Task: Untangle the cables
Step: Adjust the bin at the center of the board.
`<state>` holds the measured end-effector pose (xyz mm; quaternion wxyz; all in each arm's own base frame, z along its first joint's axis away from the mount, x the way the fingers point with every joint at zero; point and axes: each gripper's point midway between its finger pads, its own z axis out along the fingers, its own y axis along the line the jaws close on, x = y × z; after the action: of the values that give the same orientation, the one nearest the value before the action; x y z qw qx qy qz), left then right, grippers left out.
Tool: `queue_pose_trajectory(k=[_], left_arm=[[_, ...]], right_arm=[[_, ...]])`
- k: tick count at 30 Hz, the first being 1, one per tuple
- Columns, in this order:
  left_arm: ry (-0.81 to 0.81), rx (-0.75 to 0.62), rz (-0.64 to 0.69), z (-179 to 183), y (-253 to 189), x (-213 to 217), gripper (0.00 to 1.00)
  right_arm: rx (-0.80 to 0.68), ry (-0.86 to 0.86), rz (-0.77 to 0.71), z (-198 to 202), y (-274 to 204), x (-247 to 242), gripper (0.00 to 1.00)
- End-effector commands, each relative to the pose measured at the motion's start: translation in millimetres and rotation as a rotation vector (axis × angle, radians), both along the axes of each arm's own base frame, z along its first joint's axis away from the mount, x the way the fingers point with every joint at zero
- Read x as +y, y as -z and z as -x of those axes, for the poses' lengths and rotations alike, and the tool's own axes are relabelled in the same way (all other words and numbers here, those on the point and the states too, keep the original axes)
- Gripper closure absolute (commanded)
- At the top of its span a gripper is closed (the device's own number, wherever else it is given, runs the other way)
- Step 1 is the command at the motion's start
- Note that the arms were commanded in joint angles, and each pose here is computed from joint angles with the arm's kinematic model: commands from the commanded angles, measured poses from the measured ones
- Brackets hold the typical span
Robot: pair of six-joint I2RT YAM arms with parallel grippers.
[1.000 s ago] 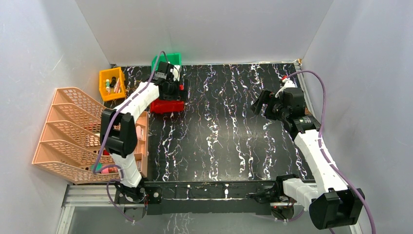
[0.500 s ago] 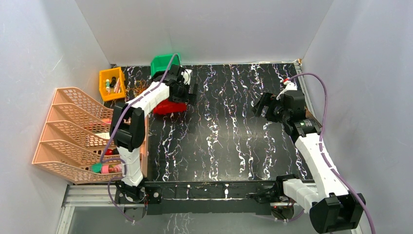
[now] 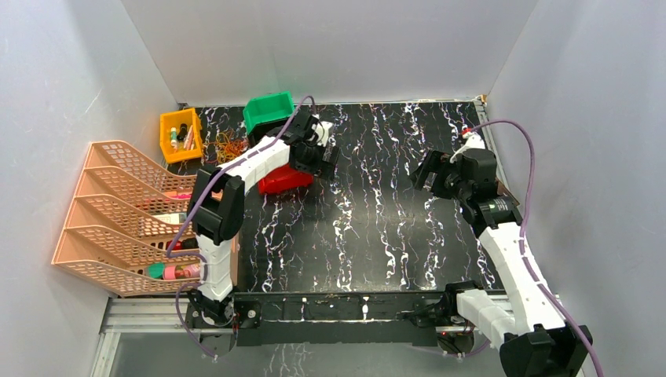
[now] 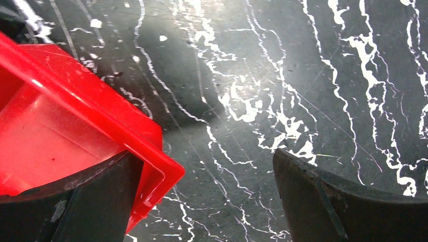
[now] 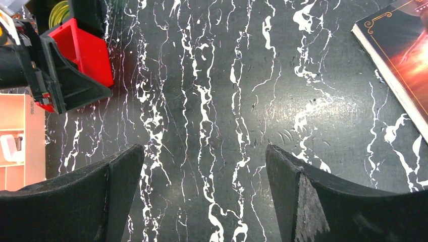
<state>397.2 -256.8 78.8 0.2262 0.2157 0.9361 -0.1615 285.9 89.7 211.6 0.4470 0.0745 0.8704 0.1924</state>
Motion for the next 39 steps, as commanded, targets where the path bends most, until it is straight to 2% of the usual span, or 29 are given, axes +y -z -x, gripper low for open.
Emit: queue_pose_trajectory(k=[1, 14, 20, 29, 33, 39], left_arm=[[0.084, 0.038, 0.034, 23.3, -4.2, -23.5, 0.02], [0.203, 0.033, 0.078, 58.5, -13.6, -88.0, 0.02], [0.268, 0.04, 0.105, 70.1, -12.3, -123.2, 0.02], [0.334, 0.034, 0.155, 73.7, -16.4, -165.7, 0.02], [0.33, -0.008, 0.161, 65.5, -34.7, -168.3, 0.02], [0.341, -0.104, 0.203, 61.1, -93.9, -166.8, 0.02]], right_arm=[[-0.059, 0.042, -0.001, 0.6, -13.2, -7.9, 0.02], [-0.101, 0.181, -0.052, 12.1, -27.0, -23.8, 0.02], [-0.149, 0.211, -0.108, 20.8, -43.4, -25.2, 0.02], [-0.27, 0.291, -0.113, 36.5, -73.4, -43.4, 0.02], [-0.296, 0.305, -0.112, 40.3, -78.7, -47.2, 0.02], [-0.29, 0.326, -0.115, 36.8, -74.7, -49.1, 0.02]])
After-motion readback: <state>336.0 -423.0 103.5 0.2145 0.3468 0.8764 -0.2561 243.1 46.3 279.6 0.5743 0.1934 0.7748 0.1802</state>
